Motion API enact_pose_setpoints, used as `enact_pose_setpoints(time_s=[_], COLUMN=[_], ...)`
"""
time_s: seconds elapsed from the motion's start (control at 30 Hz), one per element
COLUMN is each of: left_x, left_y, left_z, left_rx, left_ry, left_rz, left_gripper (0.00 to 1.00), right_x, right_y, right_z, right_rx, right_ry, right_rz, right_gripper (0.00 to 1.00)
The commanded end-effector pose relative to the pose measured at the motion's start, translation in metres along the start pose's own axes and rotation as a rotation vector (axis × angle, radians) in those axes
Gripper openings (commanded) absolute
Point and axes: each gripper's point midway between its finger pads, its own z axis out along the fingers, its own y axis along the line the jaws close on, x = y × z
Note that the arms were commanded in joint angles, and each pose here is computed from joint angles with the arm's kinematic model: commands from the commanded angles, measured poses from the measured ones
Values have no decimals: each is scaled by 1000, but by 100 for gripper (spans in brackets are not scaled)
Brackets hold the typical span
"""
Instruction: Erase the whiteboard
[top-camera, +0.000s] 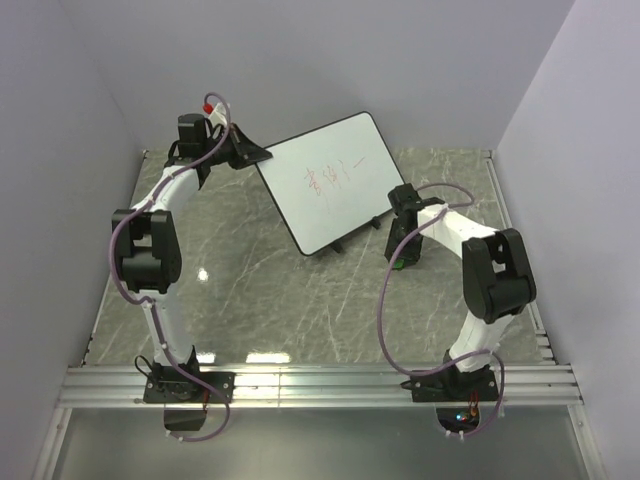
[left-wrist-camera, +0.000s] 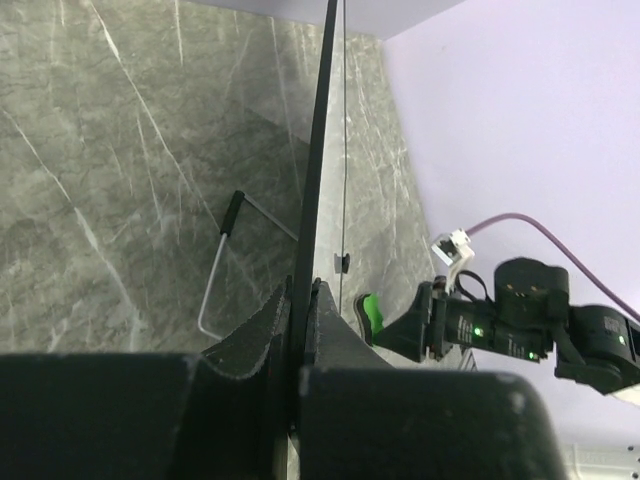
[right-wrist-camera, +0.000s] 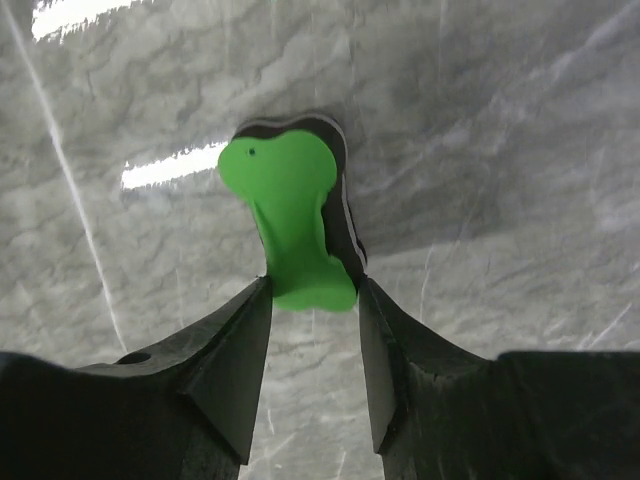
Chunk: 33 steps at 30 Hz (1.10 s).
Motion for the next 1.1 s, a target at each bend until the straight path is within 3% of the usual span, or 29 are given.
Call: enact_pose_setpoints(time_s=[0.0, 0.37, 0.5, 0.63, 0.8, 1.07], left_x=[22, 37, 37, 35, 35, 34], left_y=[37, 39, 40, 40, 39, 35], left_z=[-6, -16, -16, -15, -14, -17], left_rx=[-142, -165, -165, -166, -161, -162], left_ry=[39, 77, 83, 83, 82, 81], left_rz=[48, 85, 85, 90, 85, 81], left_gripper=[0, 0, 0, 0, 0, 0], right_x=[-28, -52, -51, -58, -78, -85], right_y=[4, 15, 20, 22, 27, 29], right_z=[0, 19, 18, -4, -22, 8], right_rx=[40, 78, 47, 15, -1, 62], right_ry=[-82, -84, -73, -118, -181, -126], right_rz=[-15, -25, -40, -38, -63, -95], right_gripper=[47, 51, 69, 78, 78, 72])
